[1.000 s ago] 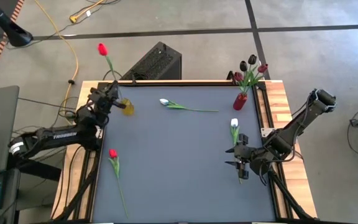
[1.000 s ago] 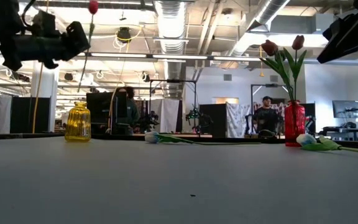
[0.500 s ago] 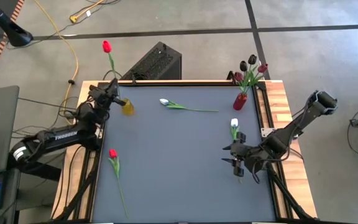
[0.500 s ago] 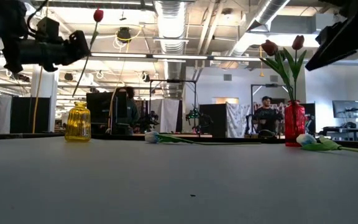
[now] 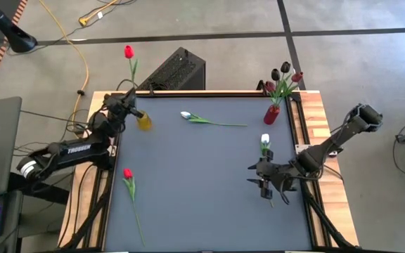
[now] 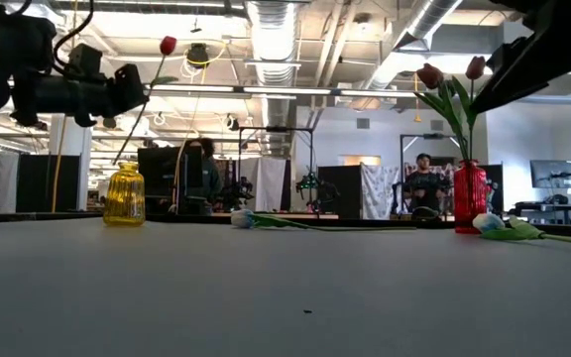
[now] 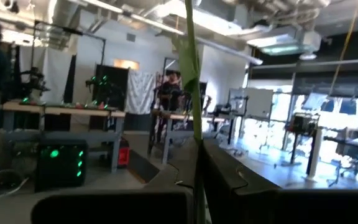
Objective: Sort flowers into vase by color
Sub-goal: Put the right red tulip into the yellow flower vase
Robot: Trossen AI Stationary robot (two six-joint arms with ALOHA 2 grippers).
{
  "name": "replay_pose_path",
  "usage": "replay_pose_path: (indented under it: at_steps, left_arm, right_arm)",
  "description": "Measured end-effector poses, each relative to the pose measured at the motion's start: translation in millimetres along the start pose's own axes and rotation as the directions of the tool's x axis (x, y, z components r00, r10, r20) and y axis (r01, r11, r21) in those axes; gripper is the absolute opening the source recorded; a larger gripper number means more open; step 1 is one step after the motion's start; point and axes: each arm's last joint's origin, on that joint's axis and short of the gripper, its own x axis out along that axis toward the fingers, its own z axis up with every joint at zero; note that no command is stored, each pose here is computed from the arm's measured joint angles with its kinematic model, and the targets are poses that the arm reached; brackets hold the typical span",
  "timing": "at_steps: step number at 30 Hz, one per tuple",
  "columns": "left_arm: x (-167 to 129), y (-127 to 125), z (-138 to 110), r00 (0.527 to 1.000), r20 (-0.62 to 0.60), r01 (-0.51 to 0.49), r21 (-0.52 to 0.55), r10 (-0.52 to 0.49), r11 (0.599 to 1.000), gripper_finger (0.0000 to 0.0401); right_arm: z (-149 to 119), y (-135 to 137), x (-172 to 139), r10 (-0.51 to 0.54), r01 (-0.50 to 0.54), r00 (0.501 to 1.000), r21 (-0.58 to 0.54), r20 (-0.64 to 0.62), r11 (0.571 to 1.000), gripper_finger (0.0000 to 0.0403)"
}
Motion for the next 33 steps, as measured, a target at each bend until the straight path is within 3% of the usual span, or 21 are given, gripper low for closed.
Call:
replay_pose_path:
  at_steps: [13, 25, 33]
  left_arm:
    - [2.7, -0.3, 2.1, 0.998, 0.055, 0.036, -0.012, -0.035, 0.999, 0.0]
    - [7.6, 3.5, -5.1, 1.0, 0.001, 0.01, 0.011, -0.01, 1.0, 0.0]
    - [21.6, -0.1, -1.6, 0.996, 0.015, 0.088, -0.005, -0.088, 0.996, 0.0]
  right_arm:
    - [3.4, -7.3, 4.3, -0.02, 0.02, 1.0, -0.009, -0.008, 1.0, 0.0238]
    - [3.6, -7.2, 4.3, -0.019, 0.019, 1.0, -0.007, -0.005, 1.0, 0.0238]
    - [4.6, -6.7, 4.3, -0.014, 0.014, 1.0, -0.017, 0.004, 1.0, 0.0238]
